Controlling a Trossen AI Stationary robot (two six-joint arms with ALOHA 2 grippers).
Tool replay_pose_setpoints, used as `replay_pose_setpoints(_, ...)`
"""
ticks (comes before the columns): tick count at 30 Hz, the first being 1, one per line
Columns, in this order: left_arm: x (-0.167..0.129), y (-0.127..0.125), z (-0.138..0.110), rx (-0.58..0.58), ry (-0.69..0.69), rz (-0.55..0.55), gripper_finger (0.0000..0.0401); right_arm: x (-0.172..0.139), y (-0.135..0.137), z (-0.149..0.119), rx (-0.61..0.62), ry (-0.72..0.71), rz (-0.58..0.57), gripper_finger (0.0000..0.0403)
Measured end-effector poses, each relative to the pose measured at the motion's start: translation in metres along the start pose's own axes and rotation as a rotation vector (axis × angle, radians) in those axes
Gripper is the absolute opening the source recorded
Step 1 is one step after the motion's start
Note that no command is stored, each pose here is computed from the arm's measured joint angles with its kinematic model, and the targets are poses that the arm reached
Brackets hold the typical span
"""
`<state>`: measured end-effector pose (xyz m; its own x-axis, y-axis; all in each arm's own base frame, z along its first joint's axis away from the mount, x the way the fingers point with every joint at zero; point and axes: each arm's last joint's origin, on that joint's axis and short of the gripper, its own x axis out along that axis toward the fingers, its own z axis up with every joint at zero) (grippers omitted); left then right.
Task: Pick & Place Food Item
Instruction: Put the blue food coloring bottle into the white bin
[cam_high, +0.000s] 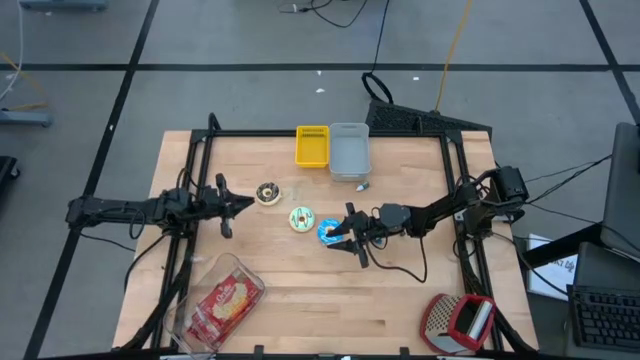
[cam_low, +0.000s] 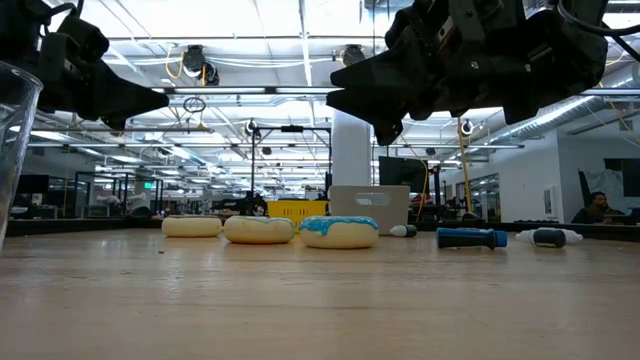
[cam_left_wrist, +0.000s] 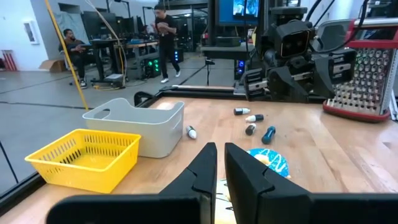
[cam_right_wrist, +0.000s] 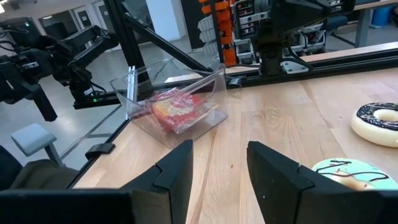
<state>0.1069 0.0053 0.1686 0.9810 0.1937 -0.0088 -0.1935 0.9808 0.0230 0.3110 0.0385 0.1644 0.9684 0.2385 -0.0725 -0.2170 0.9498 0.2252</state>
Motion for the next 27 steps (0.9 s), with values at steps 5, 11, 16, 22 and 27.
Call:
replay_pose_setpoints(5,0.0,0.0,0.0,0.0,0.0,0.0,0.0031,0.0,-0.0005,-0.0022,0.004,0.023,-0.005,0.0139)
replay_pose_setpoints(11,0.0,0.0,0.0,0.0,0.0,0.0,0.0031,-0.0001,-0.001,-0.0045,0.009,0.047,-0.009,0.0139)
replay_pose_setpoints(16,0.0,0.0,0.0001,0.0,0.0,0.0,0.0031,-0.0001,-0.001,-0.0046,0.01,0.048,-0.009,0.0139)
replay_pose_setpoints(22,0.0,0.0,0.0003,0.0,0.0,0.0,0.0031,0.0,-0.0004,-0.0035,0.08,0.035,-0.007,0.0139)
replay_pose_setpoints(27,0.0,0.0,0.0005,0.0,-0.001,0.0,0.0031,0.0,0.0011,0.0028,0.128,-0.028,0.011,0.0139)
